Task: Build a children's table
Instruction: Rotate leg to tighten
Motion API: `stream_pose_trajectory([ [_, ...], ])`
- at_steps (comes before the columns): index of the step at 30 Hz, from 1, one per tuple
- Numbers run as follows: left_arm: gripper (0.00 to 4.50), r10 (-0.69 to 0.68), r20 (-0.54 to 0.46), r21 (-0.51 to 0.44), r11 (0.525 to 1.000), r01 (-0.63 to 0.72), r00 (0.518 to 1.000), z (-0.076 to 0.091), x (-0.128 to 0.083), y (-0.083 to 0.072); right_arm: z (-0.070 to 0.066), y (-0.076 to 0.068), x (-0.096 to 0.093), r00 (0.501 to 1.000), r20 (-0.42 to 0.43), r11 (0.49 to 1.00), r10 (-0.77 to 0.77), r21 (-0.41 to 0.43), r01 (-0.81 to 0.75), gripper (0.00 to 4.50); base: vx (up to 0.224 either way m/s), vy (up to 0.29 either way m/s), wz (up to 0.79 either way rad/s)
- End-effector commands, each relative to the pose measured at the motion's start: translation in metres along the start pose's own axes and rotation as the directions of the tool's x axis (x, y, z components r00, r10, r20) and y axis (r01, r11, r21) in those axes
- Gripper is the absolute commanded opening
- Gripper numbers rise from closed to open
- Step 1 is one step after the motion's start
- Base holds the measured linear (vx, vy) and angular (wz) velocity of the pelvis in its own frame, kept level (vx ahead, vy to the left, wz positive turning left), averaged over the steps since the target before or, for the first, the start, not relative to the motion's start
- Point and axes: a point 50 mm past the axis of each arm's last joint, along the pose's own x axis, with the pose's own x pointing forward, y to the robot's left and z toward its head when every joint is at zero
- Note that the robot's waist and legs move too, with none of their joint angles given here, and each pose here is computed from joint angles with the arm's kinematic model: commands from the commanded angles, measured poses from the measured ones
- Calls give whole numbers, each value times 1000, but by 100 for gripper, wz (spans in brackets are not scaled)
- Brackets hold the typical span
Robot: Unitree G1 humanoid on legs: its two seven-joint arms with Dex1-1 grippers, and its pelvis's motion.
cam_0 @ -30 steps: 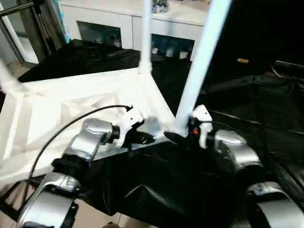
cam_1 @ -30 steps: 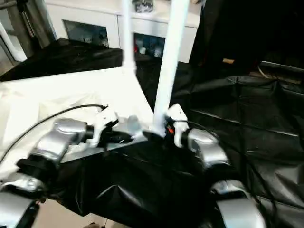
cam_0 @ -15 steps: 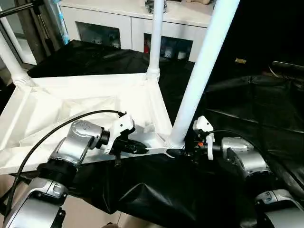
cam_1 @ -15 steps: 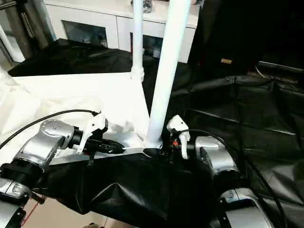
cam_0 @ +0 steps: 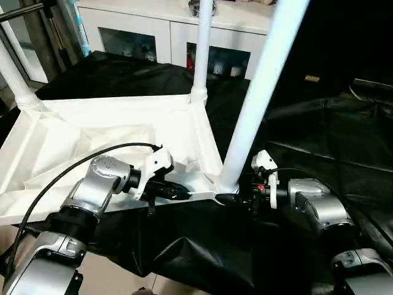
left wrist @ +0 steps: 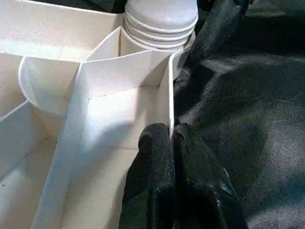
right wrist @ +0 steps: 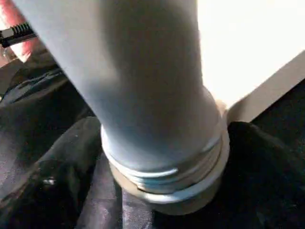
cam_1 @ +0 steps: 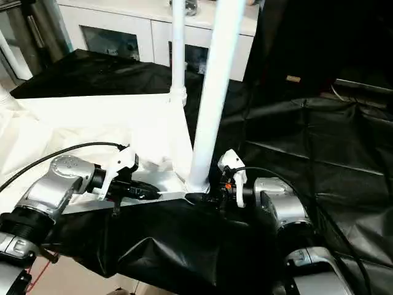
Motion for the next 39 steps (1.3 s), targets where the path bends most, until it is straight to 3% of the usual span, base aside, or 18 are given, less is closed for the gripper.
stream_pose_trajectory([
  [1,0,-90,32,51,995,88,995,13,16,-7,16,8,13,997,56,995,59,-85,-54,444,0,0,0],
  [9,0,-74,38,53,996,72,997,13,17,-7,20,11,13,997,59,988,56,-144,-47,444,0,0,0],
  [15,0,-58,40,53,997,56,998,13,17,-6,28,2,13,991,104,970,-87,-219,109,444,0,0,0],
  [16,0,-56,40,51,997,54,998,13,17,-5,30,-1,13,986,119,965,-119,-219,142,444,0,0,0],
  [18,0,-56,40,48,997,54,998,13,17,-6,34,-4,11,974,181,978,-136,-130,160,444,0,0,0],
  [20,0,-57,39,47,997,55,998,12,17,-6,33,-3,10,976,181,982,-124,-116,147,444,0,0,0],
  [25,0,-62,35,44,997,61,997,12,17,-7,26,2,11,987,133,977,-93,-177,116,444,0,0,0],
  [33,0,-63,31,42,997,62,998,11,17,-7,30,7,15,988,153,980,-35,-186,64,444,0,0,0],
  [39,0,-60,31,42,997,59,998,10,17,-7,30,8,15,989,147,981,-29,-188,56,408,0,0,0],
])
